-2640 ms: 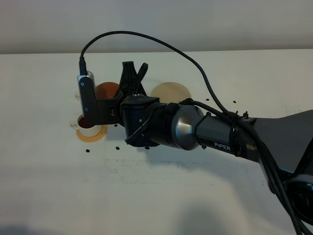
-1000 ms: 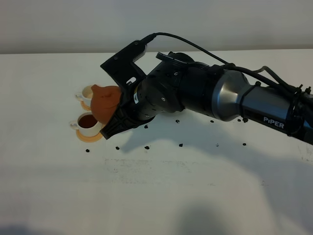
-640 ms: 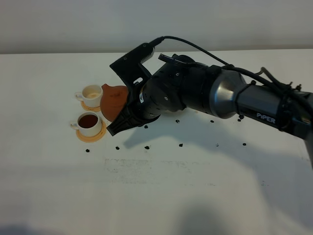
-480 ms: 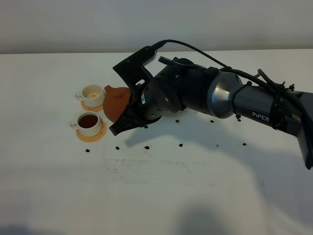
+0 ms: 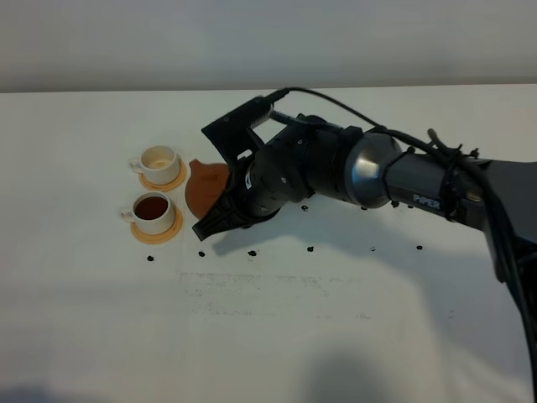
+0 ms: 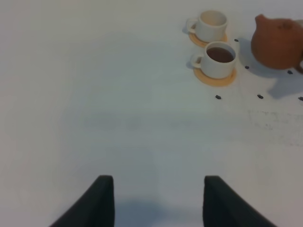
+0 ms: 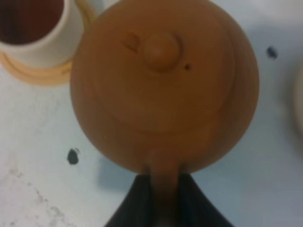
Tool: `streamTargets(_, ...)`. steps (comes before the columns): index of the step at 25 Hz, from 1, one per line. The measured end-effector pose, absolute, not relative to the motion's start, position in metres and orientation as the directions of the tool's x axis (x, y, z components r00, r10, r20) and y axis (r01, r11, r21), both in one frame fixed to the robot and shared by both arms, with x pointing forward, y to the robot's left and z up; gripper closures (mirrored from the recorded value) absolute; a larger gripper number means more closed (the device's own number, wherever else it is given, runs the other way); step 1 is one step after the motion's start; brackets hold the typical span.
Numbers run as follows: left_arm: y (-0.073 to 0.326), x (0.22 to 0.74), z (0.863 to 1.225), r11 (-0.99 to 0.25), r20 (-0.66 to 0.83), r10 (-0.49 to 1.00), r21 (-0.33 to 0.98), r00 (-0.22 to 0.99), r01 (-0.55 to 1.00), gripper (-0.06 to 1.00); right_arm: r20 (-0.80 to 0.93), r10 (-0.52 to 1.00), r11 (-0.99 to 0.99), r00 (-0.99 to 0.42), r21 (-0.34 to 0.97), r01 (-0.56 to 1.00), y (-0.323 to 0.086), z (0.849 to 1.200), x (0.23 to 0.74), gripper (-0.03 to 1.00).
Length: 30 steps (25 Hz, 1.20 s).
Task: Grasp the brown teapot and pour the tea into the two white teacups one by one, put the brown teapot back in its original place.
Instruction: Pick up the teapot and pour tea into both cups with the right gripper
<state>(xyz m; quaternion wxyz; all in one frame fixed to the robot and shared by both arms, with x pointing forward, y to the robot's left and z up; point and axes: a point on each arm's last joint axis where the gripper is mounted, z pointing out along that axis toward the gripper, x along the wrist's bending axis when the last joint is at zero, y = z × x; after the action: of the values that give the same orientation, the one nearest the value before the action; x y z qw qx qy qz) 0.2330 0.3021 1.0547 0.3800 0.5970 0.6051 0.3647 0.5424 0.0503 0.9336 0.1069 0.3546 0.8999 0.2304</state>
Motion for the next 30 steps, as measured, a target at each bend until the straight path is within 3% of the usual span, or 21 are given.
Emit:
streamTargets(15,0.302,0.233,1.055,0.021,-0.025,1.0,0.895,0.002,0.445,0.5,0.007,0.697,0.627,-0.717,0.479,0.614,0.045,0.916,0.534,0.88)
streamTargets(30,0.302,0.233,1.055,0.021,-0.025,1.0,0.895,0.002,0.445,0.5,-0.121,0.656,0.657,-0.745,0.579,0.484,0.047,0.986,0.551,0.88)
